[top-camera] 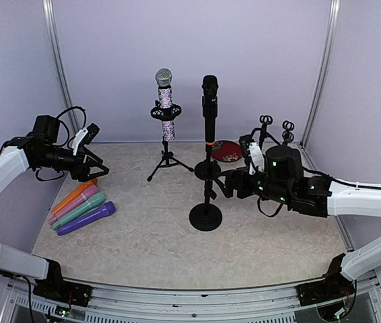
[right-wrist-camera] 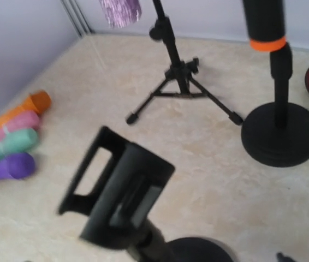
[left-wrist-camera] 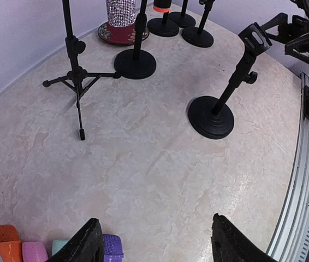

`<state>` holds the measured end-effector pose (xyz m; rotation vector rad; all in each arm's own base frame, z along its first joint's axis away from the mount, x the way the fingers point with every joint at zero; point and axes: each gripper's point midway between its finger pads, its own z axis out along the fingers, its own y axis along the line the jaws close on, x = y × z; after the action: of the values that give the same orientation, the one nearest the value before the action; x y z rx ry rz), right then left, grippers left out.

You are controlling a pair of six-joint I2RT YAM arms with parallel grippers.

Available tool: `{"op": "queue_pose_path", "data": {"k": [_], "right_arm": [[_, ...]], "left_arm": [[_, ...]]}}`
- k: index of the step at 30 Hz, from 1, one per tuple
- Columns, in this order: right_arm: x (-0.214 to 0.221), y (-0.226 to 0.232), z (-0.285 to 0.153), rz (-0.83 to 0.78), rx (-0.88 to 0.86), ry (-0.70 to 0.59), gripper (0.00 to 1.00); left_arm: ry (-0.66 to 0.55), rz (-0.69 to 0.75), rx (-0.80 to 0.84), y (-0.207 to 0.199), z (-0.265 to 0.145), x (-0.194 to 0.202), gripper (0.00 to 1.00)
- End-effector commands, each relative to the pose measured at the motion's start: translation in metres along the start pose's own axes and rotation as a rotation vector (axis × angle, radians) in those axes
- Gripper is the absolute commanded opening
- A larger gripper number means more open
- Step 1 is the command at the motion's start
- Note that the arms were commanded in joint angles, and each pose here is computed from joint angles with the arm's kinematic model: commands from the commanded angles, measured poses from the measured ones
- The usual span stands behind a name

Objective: Remove the microphone from the stand
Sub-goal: Pick up the microphone stand from the center of the board.

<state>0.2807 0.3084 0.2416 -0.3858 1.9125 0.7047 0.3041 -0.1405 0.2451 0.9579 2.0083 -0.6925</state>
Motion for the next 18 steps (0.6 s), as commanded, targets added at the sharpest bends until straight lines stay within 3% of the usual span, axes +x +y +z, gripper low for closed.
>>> {"op": "queue_pose_path", "data": {"k": [1,10,18], "right_arm": [[0.017,0.004,0.026,-0.138,0.033,0.077,0.94],[0.032,0.000,0.072,-0.304,0.212,0.070,0.85],[0.040,-0.026,0.090,-0.342,0.383,0.072,0.52]], "left_arm": [[-0.017,0.022,0.003,-0.004,-0.005,-0.009,0.65],[-0.012,0.028,0.003,-0.005,-0.006,-0.009,0.65],[-0.007,0.043,-0.004,-0.008,-0.011,-0.010,0.65]]}}
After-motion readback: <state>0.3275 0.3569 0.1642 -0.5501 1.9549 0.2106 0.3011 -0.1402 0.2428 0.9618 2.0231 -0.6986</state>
